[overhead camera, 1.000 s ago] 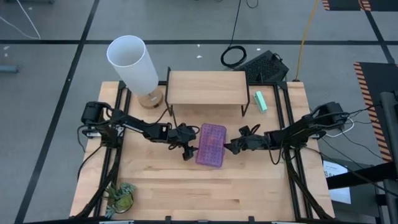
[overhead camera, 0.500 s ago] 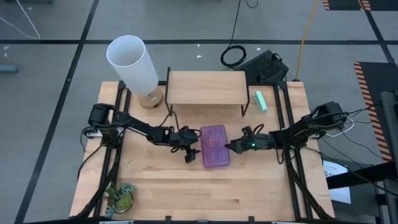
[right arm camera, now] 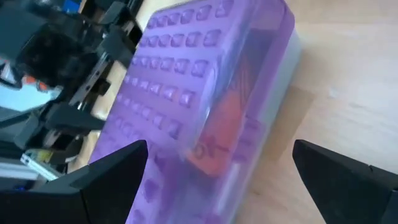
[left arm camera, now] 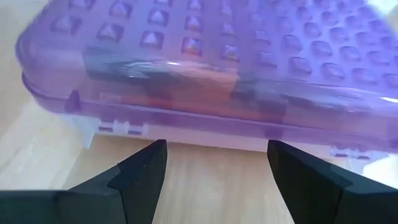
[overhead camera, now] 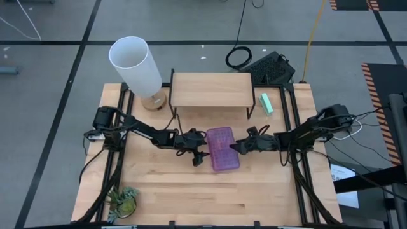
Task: Pack school essentials
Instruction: Put the violet supply box on the shelf
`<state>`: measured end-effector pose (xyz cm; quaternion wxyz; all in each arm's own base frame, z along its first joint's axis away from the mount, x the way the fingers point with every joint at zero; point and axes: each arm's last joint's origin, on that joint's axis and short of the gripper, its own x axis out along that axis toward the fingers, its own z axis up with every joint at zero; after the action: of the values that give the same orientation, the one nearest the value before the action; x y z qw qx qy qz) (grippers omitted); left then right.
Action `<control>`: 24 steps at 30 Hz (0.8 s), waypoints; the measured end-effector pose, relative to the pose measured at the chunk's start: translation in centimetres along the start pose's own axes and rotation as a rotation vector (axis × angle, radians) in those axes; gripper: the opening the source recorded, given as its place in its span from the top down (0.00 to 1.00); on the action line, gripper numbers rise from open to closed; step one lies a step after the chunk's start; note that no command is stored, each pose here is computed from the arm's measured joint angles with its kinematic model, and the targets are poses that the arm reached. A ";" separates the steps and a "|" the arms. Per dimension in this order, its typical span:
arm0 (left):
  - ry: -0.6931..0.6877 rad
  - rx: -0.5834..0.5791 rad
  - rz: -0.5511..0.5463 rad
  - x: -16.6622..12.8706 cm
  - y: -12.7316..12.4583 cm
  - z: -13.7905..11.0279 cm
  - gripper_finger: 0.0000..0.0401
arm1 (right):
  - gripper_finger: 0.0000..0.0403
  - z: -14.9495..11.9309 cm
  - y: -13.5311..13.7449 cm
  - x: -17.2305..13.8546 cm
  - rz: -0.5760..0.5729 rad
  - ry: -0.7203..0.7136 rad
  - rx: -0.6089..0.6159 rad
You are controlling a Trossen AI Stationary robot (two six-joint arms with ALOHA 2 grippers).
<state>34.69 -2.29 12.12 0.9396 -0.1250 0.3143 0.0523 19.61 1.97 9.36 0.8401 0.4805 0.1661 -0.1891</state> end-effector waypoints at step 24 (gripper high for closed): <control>0.035 -0.028 0.026 -0.1 -0.2 -0.6 0.30 | 0.04 0.1 3.3 3.1 0.074 0.070 -0.044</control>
<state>34.30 -2.60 11.78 0.9313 -0.1348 0.3318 0.0668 23.96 2.92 10.46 0.8506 0.4740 0.1815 -0.1373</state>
